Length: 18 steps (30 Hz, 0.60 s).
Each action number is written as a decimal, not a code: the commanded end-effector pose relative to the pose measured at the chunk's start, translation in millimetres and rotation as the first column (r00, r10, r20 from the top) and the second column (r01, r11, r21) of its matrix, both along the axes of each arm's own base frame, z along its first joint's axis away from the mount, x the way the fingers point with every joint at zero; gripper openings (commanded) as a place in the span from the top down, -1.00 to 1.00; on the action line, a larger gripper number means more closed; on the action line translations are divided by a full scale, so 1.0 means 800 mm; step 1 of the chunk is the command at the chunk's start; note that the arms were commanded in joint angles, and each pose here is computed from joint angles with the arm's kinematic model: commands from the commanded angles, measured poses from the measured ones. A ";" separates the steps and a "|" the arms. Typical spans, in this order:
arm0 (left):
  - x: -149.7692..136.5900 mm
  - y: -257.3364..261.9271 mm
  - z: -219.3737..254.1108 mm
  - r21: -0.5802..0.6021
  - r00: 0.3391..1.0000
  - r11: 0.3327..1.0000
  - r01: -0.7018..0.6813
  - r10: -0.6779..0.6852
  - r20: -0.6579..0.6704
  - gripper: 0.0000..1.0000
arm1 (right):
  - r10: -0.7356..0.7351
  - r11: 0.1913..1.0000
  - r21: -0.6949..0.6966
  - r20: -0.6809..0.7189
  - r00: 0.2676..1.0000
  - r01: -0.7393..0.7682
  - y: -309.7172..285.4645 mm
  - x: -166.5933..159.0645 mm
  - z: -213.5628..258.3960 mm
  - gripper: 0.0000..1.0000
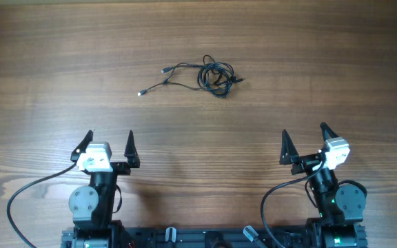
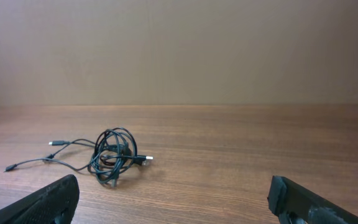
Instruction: Untangle cables
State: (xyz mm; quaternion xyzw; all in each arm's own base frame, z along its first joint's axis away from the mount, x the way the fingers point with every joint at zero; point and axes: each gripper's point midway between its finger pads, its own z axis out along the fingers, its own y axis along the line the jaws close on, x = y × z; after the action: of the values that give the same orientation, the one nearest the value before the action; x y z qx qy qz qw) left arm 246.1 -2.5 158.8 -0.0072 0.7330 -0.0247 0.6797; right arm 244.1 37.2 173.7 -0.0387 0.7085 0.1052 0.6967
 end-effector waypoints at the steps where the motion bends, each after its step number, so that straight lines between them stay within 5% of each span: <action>1: 0.000 -0.003 -0.003 0.019 1.000 1.000 0.012 -0.012 -0.001 -1.00 | -0.011 1.000 0.014 0.012 1.000 0.011 -0.002 0.000 0.004 -0.99; 18: 0.000 -0.003 -0.003 0.019 1.000 1.000 0.012 -0.012 -0.001 -1.00 | -0.012 1.000 0.014 0.012 1.000 0.011 -0.002 0.000 0.004 -0.99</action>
State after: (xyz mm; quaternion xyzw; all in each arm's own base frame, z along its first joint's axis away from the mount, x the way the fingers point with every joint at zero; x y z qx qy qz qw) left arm 246.1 -2.5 158.7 -0.0073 0.7332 -0.0247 0.6796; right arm 244.1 37.2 173.7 -0.0387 0.7085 0.1052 0.6967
